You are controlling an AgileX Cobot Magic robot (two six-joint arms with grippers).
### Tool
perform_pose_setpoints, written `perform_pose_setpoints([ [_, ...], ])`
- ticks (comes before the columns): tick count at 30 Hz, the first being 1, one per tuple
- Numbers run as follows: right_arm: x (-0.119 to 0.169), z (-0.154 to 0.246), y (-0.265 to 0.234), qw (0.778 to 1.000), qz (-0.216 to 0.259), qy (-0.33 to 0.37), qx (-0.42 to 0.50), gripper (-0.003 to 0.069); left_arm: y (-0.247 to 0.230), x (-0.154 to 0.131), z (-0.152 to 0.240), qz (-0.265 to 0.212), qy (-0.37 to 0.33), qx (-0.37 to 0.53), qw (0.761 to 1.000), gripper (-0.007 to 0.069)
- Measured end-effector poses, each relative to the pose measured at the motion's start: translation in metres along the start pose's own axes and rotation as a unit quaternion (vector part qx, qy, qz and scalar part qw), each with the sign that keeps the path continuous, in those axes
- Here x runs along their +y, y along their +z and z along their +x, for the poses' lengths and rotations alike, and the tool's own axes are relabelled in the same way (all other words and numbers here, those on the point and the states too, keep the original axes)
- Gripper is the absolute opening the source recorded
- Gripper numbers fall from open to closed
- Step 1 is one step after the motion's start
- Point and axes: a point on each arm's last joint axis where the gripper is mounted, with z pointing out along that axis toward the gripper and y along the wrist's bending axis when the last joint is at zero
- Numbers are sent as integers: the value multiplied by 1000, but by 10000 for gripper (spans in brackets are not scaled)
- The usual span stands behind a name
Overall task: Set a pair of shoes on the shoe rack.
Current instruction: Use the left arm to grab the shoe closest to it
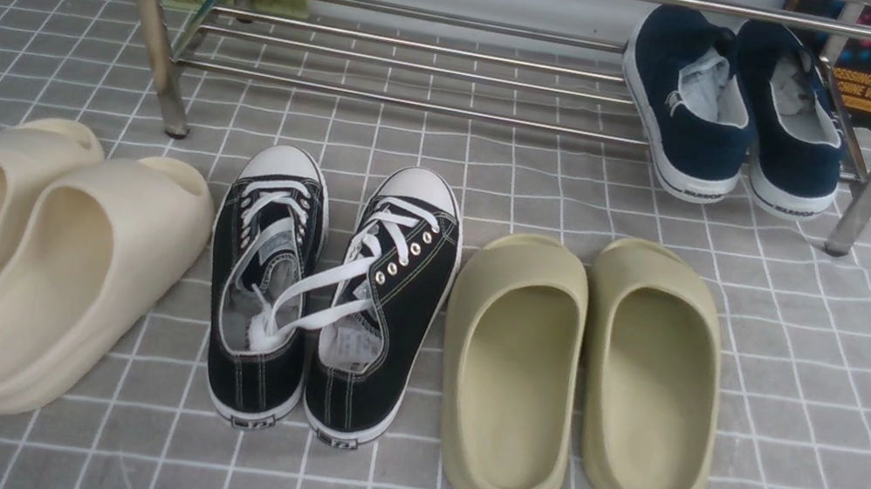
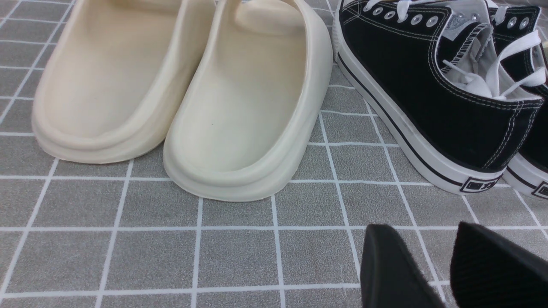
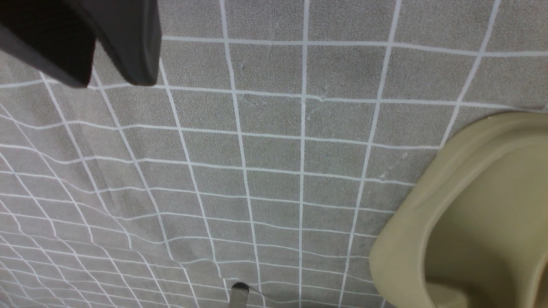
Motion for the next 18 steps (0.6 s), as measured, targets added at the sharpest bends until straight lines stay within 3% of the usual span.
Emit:
perform_pose_setpoints([
  [18,0,0,0,1000,0,0,0,213,0,0,0,0,0,0,1000,238],
])
